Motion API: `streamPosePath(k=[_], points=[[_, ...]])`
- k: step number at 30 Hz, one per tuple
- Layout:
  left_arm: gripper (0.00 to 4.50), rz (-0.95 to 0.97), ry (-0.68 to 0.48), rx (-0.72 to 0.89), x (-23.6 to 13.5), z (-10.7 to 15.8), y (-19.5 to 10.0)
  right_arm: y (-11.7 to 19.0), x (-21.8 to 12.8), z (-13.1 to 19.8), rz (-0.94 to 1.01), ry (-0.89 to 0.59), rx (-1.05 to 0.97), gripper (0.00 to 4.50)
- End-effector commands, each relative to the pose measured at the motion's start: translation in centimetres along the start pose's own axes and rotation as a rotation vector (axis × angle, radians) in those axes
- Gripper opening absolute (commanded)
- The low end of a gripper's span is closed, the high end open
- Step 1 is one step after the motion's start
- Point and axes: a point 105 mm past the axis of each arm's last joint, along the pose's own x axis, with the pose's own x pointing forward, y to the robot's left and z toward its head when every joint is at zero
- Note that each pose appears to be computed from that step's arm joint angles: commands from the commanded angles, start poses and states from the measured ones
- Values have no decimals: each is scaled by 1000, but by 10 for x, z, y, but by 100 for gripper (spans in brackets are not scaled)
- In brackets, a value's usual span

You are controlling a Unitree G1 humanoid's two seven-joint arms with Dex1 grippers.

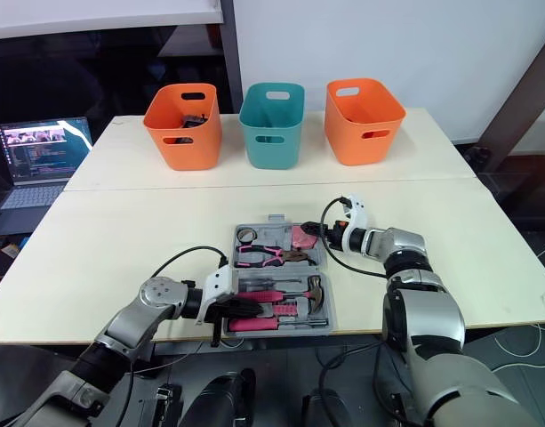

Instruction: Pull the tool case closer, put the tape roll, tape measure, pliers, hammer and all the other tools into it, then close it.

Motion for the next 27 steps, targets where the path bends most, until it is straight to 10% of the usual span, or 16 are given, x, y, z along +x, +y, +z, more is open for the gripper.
streamPosePath(k=[1,27], points=[[0,24,138,-76,-3,-36,-4,9,9,-9,59,22,22,444],[0,93,-80,-125,-13,8,4,81,-54,31,498,-128,-125,444]])
